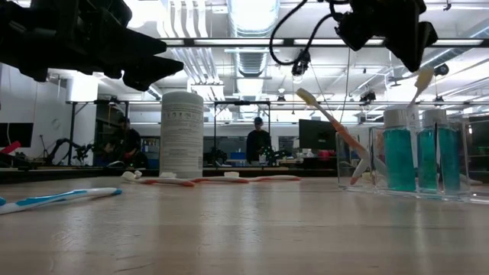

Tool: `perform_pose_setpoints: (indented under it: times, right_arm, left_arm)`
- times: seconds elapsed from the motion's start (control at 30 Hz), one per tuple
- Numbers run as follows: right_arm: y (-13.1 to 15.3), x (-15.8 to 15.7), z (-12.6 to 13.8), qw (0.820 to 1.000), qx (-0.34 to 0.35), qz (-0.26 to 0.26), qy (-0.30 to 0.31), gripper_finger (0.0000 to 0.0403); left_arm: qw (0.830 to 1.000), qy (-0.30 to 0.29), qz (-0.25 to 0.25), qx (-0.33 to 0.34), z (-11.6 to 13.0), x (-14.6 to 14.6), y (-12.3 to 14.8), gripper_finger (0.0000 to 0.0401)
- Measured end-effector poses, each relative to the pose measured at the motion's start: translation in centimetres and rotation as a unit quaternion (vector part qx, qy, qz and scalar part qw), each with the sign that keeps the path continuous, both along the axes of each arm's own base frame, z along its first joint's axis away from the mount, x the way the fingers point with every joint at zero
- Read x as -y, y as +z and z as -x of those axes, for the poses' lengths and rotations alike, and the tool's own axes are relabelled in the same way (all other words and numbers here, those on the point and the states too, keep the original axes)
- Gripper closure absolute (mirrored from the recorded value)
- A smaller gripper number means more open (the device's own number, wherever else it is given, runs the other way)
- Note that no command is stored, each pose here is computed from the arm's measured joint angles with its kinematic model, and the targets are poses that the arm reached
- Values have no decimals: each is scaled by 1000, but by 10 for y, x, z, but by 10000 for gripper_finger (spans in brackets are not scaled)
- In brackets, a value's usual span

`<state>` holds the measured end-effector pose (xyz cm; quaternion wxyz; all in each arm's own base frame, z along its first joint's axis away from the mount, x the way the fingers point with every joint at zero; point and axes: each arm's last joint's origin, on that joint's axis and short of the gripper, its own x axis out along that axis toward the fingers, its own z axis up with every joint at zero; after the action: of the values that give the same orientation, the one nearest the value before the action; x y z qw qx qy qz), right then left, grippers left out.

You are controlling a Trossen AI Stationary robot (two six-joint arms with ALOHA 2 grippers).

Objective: Pick & Place toothbrushing station
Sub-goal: Put the orange toothbrush into the top section of the transparent organizer

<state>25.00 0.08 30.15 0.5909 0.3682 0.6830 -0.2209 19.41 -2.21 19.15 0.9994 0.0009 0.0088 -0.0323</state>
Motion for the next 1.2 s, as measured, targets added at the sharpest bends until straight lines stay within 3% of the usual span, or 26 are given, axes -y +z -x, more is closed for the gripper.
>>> perform_pose_setpoints:
  times: [0.2,0.4,0.5,0.63,0.9,1.0,1.2]
  right_arm:
    - [19,3,2,999,7,51,6,298]
    - [29,9,4,985,19,165,50,298]
    - [33,14,9,969,21,243,35,298]
    - [40,14,15,951,64,301,12,298]
    - [45,5,45,880,179,439,15,298]
    - [33,2,58,862,203,463,10,298]
    - [-9,6,78,849,230,475,-4,298]
  left_arm:
    - [1000,0,0,-1,0,0,0,82]
    - [1000,0,0,0,0,0,0,82]
    - [1000,0,0,0,0,0,0,82]
    - [1000,0,0,0,0,0,0,82]
    - [1000,0,0,-1,0,0,0,82]
    - [1000,0,0,-1,0,0,0,82]
    - [1000,0,0,-2,0,0,0,82]
